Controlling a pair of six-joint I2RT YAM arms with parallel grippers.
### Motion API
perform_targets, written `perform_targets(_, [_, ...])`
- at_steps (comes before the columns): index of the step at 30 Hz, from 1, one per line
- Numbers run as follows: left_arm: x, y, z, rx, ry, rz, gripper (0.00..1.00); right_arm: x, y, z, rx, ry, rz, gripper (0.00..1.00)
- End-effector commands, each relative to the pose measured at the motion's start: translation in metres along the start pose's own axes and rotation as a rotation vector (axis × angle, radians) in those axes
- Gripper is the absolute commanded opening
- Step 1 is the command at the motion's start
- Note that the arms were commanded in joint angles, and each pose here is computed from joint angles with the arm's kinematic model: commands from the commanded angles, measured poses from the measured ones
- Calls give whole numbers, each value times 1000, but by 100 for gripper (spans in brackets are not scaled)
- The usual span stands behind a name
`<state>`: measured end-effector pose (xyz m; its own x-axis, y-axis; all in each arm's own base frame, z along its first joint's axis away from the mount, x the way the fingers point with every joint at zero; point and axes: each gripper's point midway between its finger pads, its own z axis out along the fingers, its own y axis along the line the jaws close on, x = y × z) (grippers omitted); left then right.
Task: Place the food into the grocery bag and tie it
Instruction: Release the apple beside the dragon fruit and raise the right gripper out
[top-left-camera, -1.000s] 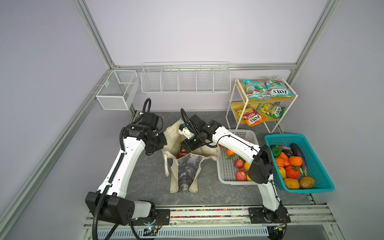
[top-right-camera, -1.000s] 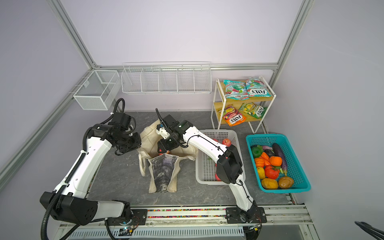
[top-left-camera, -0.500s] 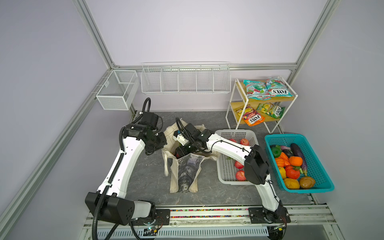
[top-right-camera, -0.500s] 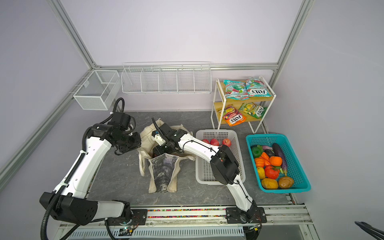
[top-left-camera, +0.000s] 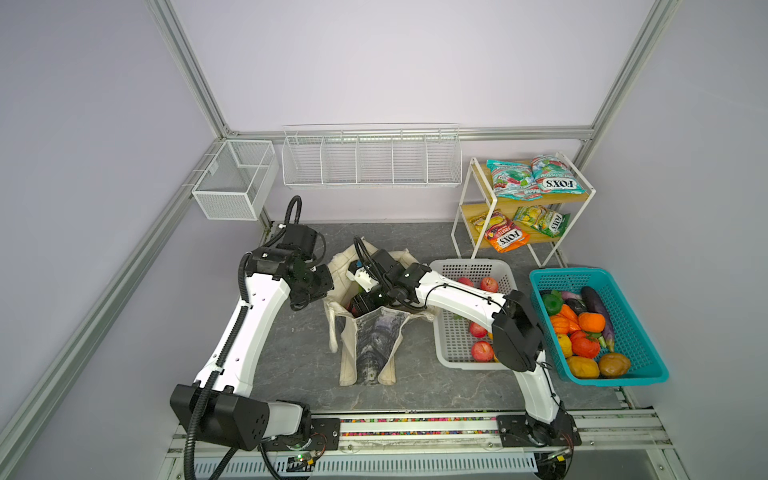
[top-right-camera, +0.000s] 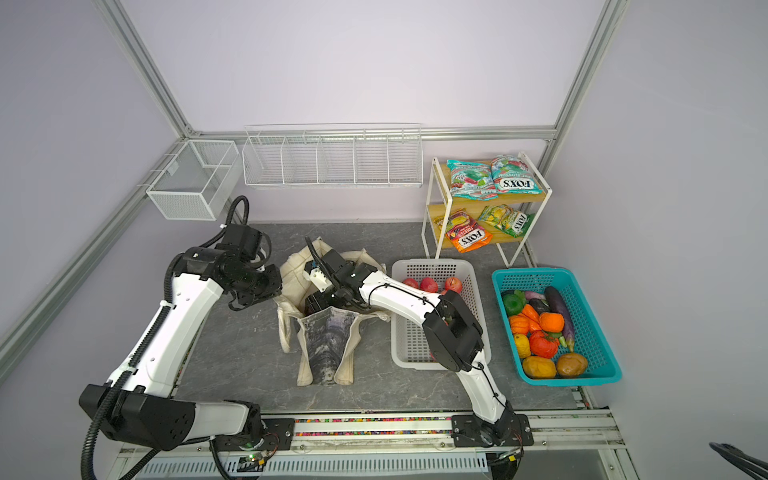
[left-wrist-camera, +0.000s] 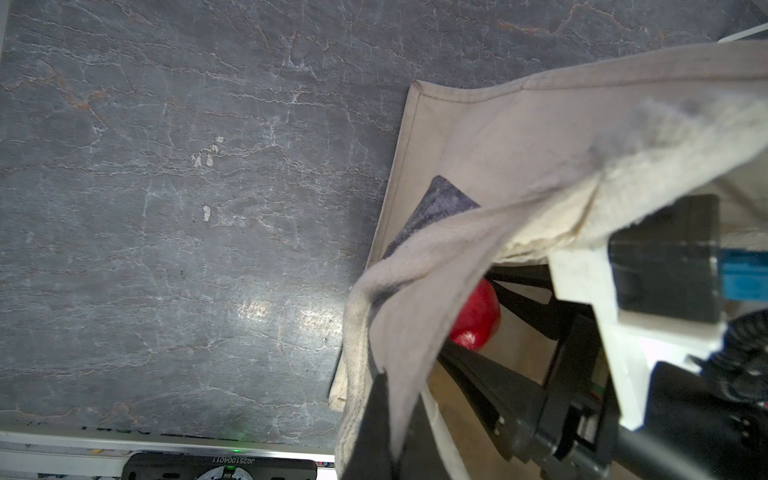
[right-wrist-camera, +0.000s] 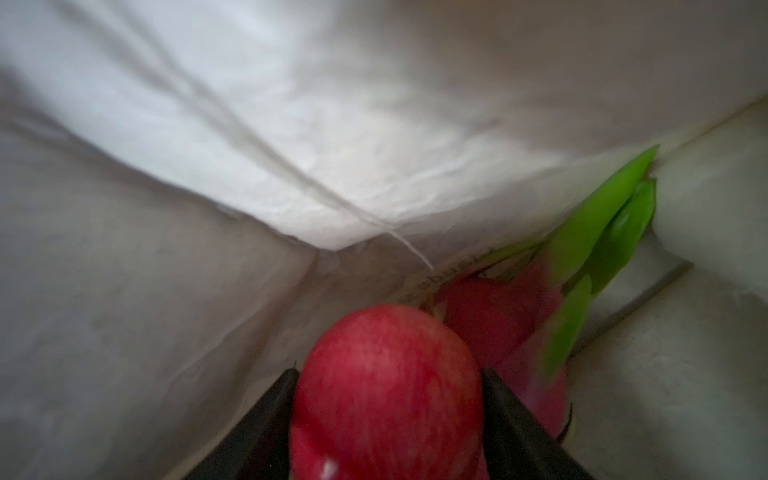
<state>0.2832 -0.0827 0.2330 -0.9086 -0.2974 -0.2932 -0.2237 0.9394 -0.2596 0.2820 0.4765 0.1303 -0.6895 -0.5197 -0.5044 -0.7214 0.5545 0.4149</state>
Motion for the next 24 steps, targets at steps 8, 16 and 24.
perform_targets(8, [0, 1, -6, -5, -2, -13, 0, 8, -13, -10, 83, 52, -45, 99])
perform_targets(16, [-2, 2, -8, -9, -11, -10, 0, -17, 0, -42, 94, -15, -93, 88])
perform_targets(24, [-4, 2, -11, -9, -29, -6, 0, -47, 7, -87, 133, -128, -114, 88])
